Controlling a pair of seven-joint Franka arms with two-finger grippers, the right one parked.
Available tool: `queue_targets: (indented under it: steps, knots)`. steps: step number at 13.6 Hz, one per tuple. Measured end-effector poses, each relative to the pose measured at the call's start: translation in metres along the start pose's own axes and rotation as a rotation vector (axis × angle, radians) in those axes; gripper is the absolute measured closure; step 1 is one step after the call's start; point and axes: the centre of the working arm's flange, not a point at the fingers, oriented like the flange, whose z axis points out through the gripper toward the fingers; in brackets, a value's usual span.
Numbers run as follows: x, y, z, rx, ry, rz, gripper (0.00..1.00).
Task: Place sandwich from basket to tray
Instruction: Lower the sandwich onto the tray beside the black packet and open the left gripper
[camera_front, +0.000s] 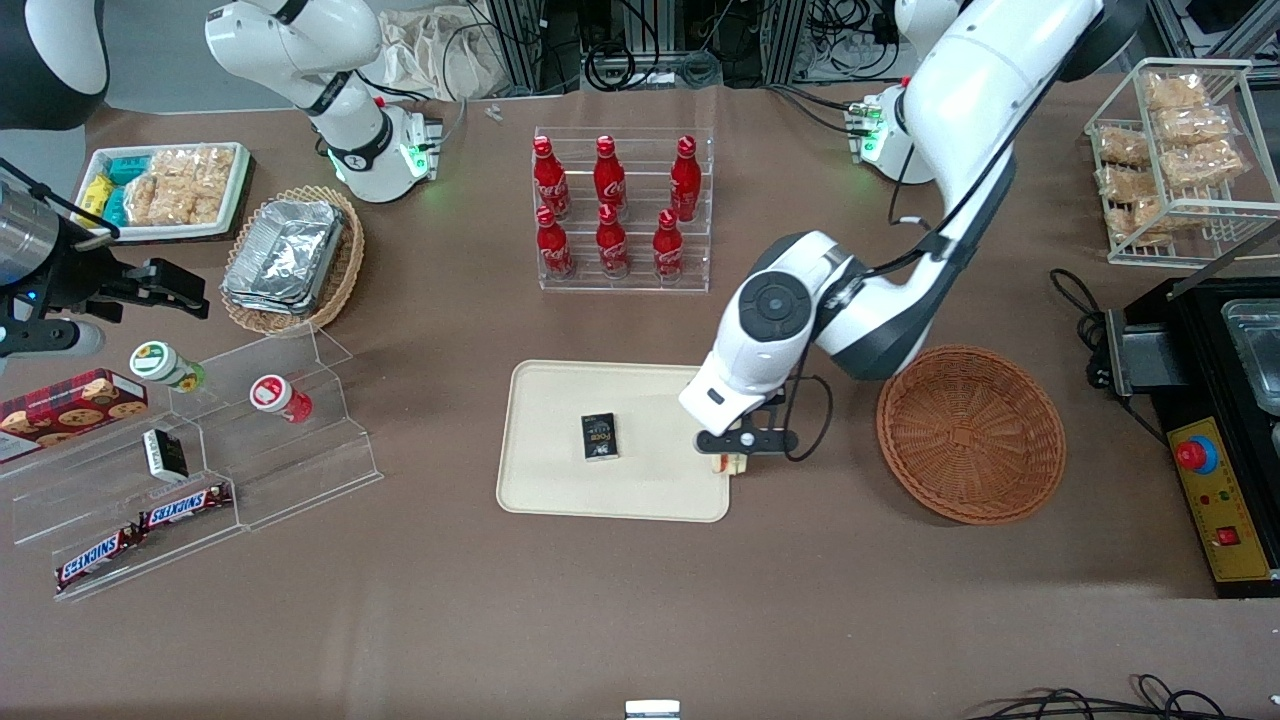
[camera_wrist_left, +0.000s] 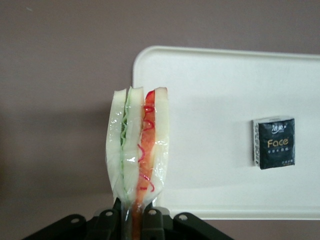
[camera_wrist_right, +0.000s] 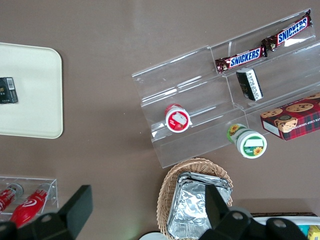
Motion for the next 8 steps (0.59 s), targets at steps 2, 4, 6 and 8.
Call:
queue_targets:
  steps: [2, 4, 6, 8]
  knots:
    - [-0.008, 0.012, 0.034, 0.002, -0.034, 0.023, 0.85]
    - [-0.011, 0.013, 0.061, -0.002, -0.060, 0.026, 0.85]
    - [-0.009, 0.015, 0.076, -0.022, -0.060, 0.023, 0.85]
    - [-0.007, 0.015, 0.075, -0.028, -0.056, 0.020, 0.70]
